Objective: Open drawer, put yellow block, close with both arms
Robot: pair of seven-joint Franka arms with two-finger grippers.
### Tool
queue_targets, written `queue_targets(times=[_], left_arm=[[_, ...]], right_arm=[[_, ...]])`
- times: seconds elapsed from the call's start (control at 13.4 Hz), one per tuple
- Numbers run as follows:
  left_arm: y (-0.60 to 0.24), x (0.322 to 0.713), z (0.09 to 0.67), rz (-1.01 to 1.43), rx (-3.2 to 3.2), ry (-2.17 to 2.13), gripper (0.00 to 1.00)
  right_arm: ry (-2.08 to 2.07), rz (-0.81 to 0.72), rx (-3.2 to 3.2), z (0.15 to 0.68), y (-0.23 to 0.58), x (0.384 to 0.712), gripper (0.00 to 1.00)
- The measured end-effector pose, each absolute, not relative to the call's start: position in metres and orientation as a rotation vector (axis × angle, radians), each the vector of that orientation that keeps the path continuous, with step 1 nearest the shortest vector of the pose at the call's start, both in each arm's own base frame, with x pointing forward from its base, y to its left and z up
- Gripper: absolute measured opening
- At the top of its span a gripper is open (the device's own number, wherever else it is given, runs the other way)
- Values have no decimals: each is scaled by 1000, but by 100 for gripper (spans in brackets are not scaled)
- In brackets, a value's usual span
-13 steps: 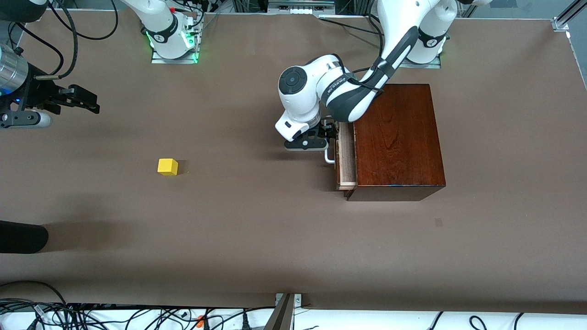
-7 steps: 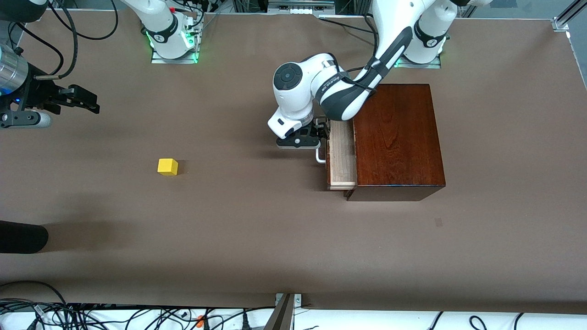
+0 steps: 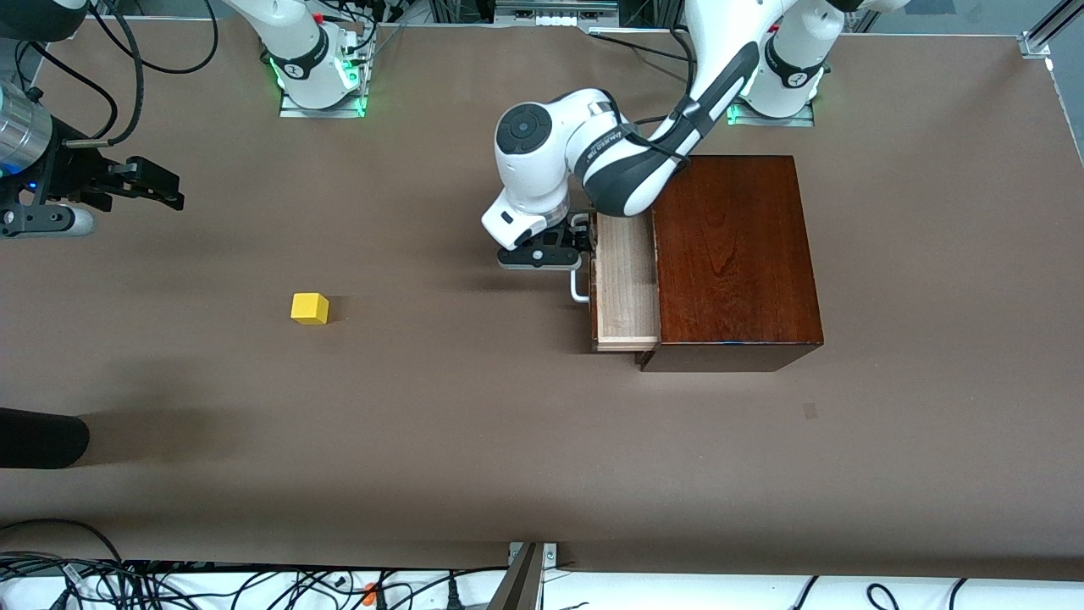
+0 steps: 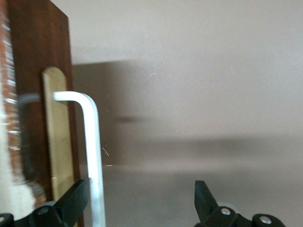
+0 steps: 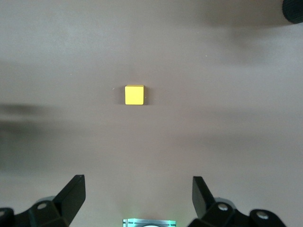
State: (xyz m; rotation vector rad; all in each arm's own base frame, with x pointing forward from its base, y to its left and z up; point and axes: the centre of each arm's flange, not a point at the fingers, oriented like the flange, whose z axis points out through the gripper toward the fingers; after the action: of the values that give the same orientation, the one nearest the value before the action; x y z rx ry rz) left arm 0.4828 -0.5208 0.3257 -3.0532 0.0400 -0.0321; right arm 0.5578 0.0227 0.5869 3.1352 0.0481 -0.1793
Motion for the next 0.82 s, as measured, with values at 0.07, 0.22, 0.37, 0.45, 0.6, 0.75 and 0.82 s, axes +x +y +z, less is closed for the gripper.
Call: queue_targets(times=[0.07, 0.22, 0.37, 0.45, 0.6, 0.75, 0.82], left_arm=[[-519, 486, 339, -21, -3035, 38, 100], [-510, 494, 373, 8, -2987, 70, 100], [-486, 508, 416, 25, -2949, 108, 100], [-468, 519, 439, 18, -2945, 118, 100], [-417, 546, 485, 14, -2968, 126, 100], [-354, 571, 524, 50, -3014, 103, 100], [-320, 582, 540, 62, -3033, 77, 100]], right_arm=[[46, -179, 3135, 587, 22, 558, 100], [40, -179, 3136, 587, 20, 558, 100], [36, -179, 3136, 587, 19, 558, 100], [34, -180, 3136, 587, 18, 558, 100], [37, -183, 3135, 586, 19, 559, 100], [51, -220, 3130, 573, 25, 564, 100], [55, -258, 3124, 559, 27, 569, 100]])
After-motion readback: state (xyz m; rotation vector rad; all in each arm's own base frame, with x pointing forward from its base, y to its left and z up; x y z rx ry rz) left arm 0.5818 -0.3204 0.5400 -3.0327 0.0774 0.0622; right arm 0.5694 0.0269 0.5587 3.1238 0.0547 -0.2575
